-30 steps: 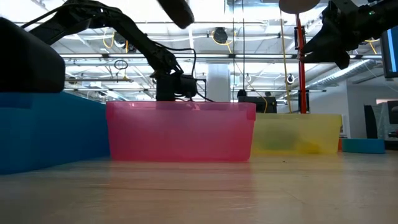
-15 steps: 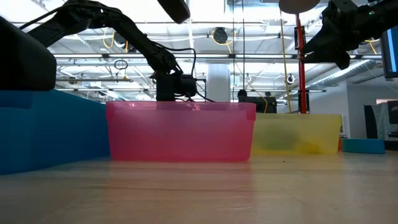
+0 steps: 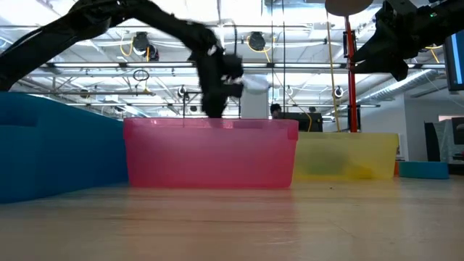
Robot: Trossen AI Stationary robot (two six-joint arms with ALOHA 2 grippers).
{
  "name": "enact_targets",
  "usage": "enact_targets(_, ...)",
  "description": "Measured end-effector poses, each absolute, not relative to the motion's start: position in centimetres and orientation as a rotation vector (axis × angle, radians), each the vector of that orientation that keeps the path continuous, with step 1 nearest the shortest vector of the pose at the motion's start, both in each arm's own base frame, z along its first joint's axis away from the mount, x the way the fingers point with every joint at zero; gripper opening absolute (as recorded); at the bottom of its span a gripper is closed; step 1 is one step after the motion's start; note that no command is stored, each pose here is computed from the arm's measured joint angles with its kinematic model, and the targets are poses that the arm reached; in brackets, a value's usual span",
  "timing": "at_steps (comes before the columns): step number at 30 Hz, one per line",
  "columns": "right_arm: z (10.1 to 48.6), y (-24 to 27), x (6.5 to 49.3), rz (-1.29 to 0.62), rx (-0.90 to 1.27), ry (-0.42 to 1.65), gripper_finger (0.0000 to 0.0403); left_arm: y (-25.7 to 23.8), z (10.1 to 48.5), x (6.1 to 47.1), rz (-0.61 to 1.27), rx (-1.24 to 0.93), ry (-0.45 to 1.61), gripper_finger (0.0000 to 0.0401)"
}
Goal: Pick and place Stapler, Stapler remover, tape
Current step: Put the yellow stapler into the yellow bin
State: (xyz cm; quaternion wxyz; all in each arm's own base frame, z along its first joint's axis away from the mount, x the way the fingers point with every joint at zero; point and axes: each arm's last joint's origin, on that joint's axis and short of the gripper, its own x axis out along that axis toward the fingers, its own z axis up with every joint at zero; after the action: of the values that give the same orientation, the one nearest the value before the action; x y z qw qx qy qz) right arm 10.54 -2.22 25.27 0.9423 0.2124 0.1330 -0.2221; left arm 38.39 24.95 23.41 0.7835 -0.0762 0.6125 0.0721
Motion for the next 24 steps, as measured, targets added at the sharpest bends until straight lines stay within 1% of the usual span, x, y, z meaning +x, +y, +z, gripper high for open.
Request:
enact_targets(3,25.3,-2.2,10.5,-0.453,0.433,0.271,0.0155,22.6,26.5,40.7,0.095,-0.117,1.188,0.006)
enact_targets(7,25.3,-2.2,10.5,-0.453,0.432,0.271,0.0153,18.4,28.2,43.6,0.013,-0.026,1.07,0.0055)
enact_targets(10,25.3,-2.2,10.5,-0.452,0.43,0.272,0.0155,14.8,28.5,45.5,-0.048,0.04,1.02,0.0058)
enact_targets(13,25.3,-2.2,10.5,-0.452,0.429,0.272,0.0155,11.6,28.8,47.1,-0.053,0.117,0.952,0.0059)
enact_targets(16,25.3,-2.2,10.5,-0.452,0.429,0.272,0.0152,9.1,29.0,48.2,-0.071,0.13,0.896,0.0056)
enact_targets(22,25.3,-2.2,10.5,-0.452,0.429,0.273,0.0152,6.1,28.3,49.2,-0.111,0.115,0.883,0.0055)
enact_targets(24,25.3,-2.2,10.5,-0.451,0.429,0.272,0.0152,5.8,27.0,49.8,-0.109,0.094,0.901,0.0055)
